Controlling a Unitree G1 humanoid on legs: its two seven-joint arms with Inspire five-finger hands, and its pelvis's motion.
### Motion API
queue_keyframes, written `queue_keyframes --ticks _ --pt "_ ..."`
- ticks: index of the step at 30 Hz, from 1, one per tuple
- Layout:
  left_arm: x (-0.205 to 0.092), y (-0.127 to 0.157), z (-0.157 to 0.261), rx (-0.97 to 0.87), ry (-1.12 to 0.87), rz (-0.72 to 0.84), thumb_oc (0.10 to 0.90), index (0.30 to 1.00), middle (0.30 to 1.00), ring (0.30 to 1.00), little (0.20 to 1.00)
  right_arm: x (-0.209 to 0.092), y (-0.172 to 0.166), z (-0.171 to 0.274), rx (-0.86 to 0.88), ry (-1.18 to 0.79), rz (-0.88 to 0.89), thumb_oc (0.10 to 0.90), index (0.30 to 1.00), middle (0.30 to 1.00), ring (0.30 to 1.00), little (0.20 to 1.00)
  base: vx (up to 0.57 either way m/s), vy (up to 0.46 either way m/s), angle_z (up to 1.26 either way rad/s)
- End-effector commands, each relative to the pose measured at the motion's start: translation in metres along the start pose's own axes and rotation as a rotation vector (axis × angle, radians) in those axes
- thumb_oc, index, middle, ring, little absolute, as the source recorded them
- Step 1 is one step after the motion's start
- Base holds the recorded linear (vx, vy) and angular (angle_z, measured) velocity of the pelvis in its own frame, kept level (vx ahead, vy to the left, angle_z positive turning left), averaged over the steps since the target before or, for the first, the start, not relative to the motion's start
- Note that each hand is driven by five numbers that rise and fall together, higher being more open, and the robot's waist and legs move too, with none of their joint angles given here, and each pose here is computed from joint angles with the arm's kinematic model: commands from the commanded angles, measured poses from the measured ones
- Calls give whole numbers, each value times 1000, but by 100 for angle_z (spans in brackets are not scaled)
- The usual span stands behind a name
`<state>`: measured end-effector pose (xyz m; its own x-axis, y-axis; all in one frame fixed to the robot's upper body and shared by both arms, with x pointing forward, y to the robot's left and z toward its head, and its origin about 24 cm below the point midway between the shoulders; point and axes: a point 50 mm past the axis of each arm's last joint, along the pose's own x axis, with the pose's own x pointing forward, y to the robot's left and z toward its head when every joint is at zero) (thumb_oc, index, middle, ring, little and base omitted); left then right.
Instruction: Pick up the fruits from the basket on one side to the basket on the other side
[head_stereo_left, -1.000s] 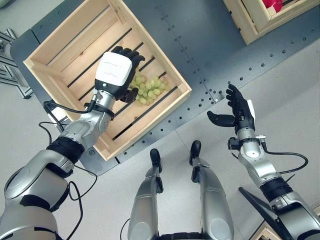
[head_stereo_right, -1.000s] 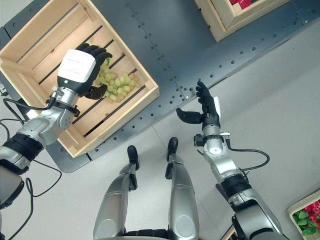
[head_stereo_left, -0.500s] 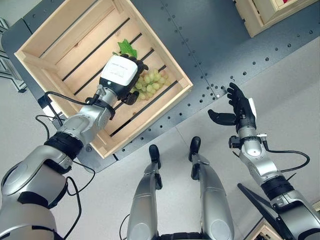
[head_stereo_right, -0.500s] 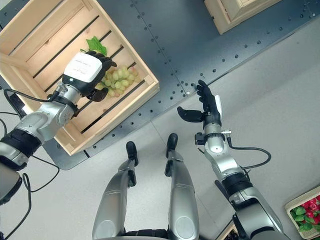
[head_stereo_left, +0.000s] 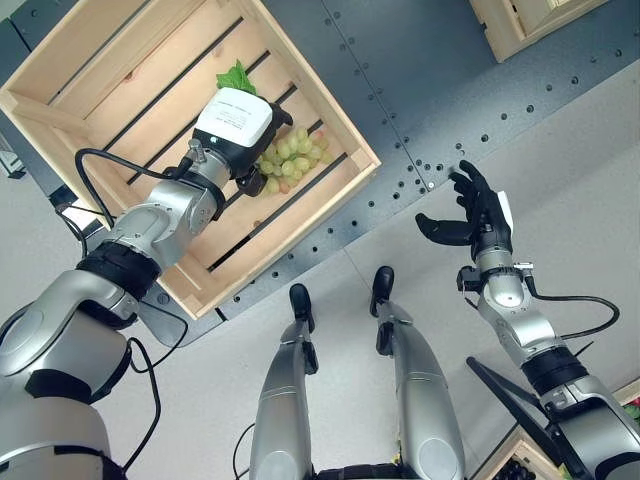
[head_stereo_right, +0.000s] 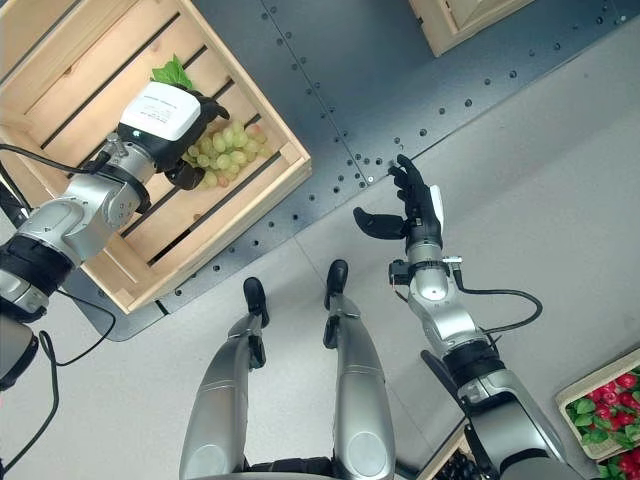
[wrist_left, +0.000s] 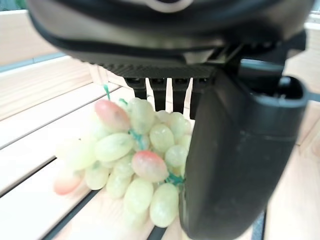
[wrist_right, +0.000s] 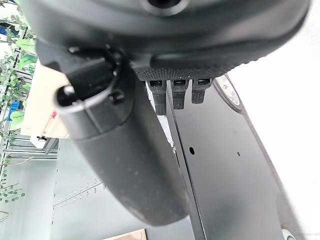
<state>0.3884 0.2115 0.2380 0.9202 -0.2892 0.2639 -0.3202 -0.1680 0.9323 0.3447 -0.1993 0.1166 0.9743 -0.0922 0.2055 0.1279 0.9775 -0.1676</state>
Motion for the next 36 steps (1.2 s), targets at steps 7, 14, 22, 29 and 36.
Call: queue_keyframes --ticks 7,14,22,29,36 --pt "2 -6 -9 -81 21 -178 800 900 900 900 900 10 -5 40 77 -155 -10 800 900 900 900 900 0 0 0" --pt "-7 -43 -3 -238 100 -475 800 900 900 900 900 11 1 40 104 -155 -13 800 900 900 900 900 -4 -8 -4" --pt "-16 -67 6 -290 72 -648 400 300 300 300 300 13 -1 37 148 -134 -42 800 900 900 900 900 0 0 0" --pt "-14 -53 15 -305 -21 -517 400 300 300 300 300 11 -8 34 159 -132 -85 800 900 900 900 900 3 -17 -2" --pt "-17 -45 20 -336 -69 -434 400 300 300 300 300 8 -14 31 165 -124 -110 800 900 900 900 900 2 -5 3"
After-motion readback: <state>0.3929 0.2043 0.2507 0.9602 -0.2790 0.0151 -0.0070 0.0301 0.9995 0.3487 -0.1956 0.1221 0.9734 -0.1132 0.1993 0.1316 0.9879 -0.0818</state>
